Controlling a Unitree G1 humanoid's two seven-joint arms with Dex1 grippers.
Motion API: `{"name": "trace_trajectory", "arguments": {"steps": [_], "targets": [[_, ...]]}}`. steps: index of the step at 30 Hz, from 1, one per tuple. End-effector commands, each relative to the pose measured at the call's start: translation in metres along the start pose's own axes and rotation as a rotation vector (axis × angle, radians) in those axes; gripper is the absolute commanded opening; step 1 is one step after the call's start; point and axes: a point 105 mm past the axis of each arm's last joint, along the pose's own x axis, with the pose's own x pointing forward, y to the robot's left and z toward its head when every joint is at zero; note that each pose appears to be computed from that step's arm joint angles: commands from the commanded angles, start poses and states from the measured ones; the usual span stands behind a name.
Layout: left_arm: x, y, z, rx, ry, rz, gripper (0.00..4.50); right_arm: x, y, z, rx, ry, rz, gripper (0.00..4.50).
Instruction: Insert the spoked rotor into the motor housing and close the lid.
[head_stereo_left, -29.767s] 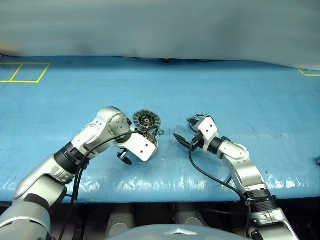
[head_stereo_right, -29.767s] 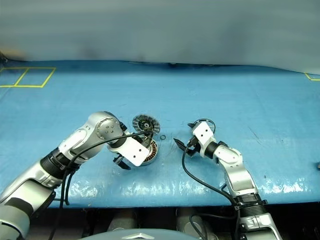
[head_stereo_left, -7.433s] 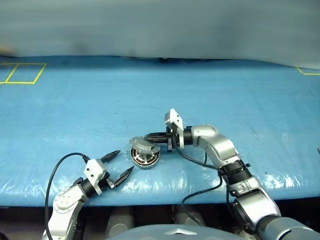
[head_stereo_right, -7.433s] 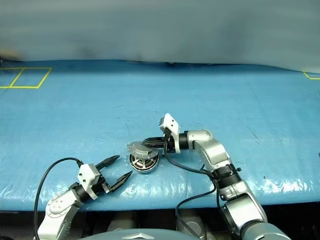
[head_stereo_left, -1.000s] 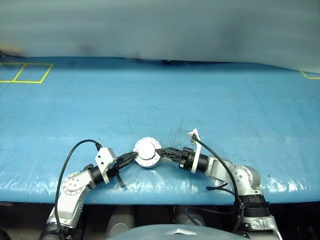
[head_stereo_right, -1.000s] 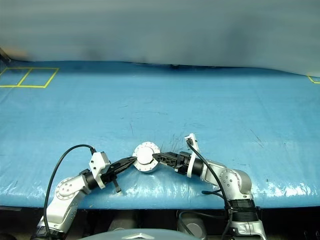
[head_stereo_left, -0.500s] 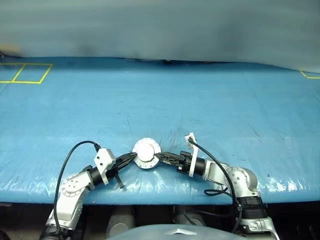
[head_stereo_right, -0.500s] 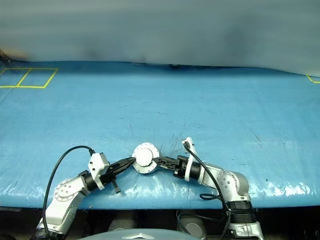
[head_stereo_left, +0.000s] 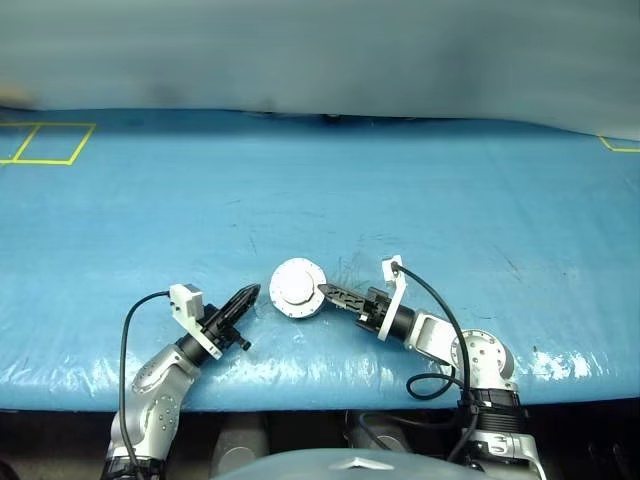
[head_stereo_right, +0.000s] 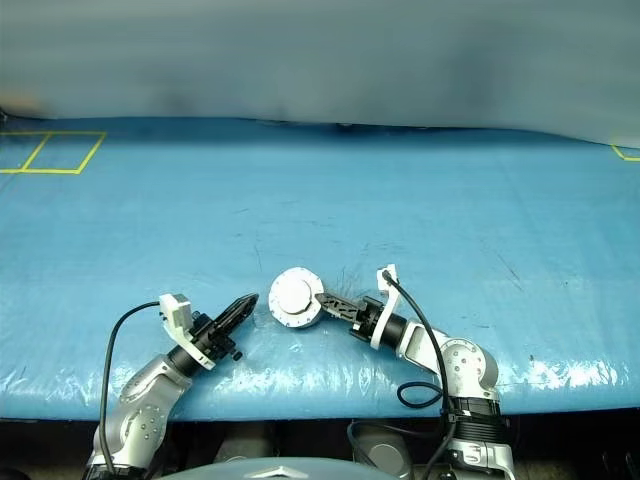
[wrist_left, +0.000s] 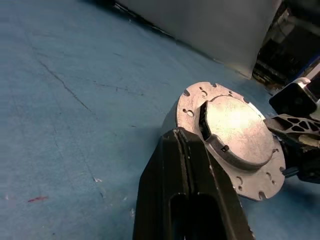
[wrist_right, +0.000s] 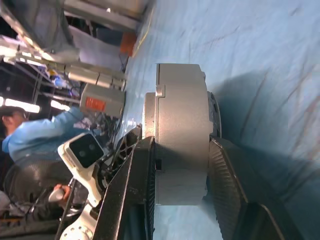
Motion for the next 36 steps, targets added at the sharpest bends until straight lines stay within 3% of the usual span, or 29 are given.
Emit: {"name": "trace_trajectory", "arguments": {"steps": [1,5,13,14,26,36], "targets": [[0.002,-0.005,0.012,-0.014,-0.058,0.006,0.38,0.004,0.028,0.025,-0.022,-0.105,0.128,1.29],[0.005,-0.007,0.019,-0.151,-0.168,0.011,1.62,0.004,0.035,0.033,0.010,-0.158,0.176,1.29],[0.015,-0.032,0.011,-0.420,-0.151,-0.147,4.30,0.008,0.056,0.033,0.029,-0.161,0.276,1.29],[0.016,-0.036,0.009,-0.446,-0.128,-0.171,4.46,0.009,0.060,0.031,0.033,-0.153,0.289,1.29],[0.023,-0.043,0.010,-0.485,-0.090,-0.252,4.46,0.017,0.075,-0.002,0.064,-0.012,0.342,1.29],[0.026,-0.049,0.012,-0.501,-0.089,-0.308,4.46,0.019,0.068,-0.004,0.074,-0.007,0.312,1.29]]}}
